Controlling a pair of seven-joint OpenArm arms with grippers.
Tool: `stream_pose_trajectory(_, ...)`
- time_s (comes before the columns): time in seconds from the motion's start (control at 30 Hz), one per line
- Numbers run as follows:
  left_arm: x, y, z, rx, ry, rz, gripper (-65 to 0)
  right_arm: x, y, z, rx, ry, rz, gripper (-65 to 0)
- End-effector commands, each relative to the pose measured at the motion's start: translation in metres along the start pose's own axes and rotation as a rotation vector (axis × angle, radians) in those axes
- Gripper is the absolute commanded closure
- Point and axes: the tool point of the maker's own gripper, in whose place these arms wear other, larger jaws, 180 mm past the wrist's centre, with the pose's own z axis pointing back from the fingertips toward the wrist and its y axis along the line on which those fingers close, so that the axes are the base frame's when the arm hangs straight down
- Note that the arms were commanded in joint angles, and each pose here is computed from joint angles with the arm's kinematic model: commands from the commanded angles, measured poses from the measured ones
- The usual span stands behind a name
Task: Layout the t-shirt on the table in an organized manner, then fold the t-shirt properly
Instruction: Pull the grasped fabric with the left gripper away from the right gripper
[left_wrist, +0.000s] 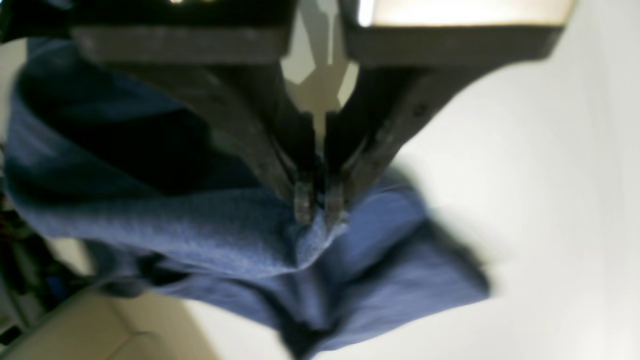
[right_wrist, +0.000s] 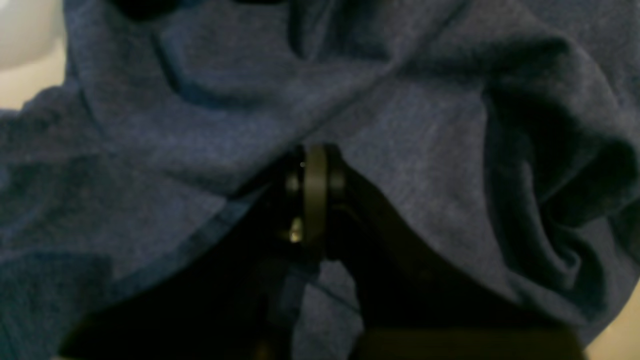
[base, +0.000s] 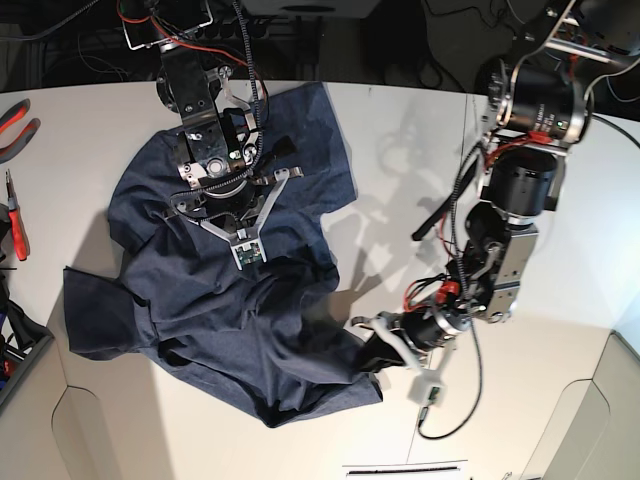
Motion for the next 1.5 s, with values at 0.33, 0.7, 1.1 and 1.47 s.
stream_pose_trajectory(0.33, 0.037, 0.093, 0.064, 0.162, -0.017, -0.119, 0.0, -0.006, 0.0, 0.0, 0.003, 0.032, -0.004, 0.0)
stream_pose_trajectory(0.7, 0.046, 0.165, 0.132, 0.32, 0.072, -0.203, 0.0, -0.005, -0.001, 0.0, 0.001, 0.029, -0.002, 0.0)
stream_pose_trajectory(1.1, 0.015, 0.191, 0.165, 0.395, 0.306, -0.194, 0.0, -0.003, -0.009, -0.001, -0.02, 0.022, 0.021, 0.0)
stream_pose_trajectory(1.47, -0.016, 0.216, 0.195, 0.502, 0.575, -0.333, 0.0, -0.021, -0.052, -0.002, -0.109, 0.052, 0.094, 0.0)
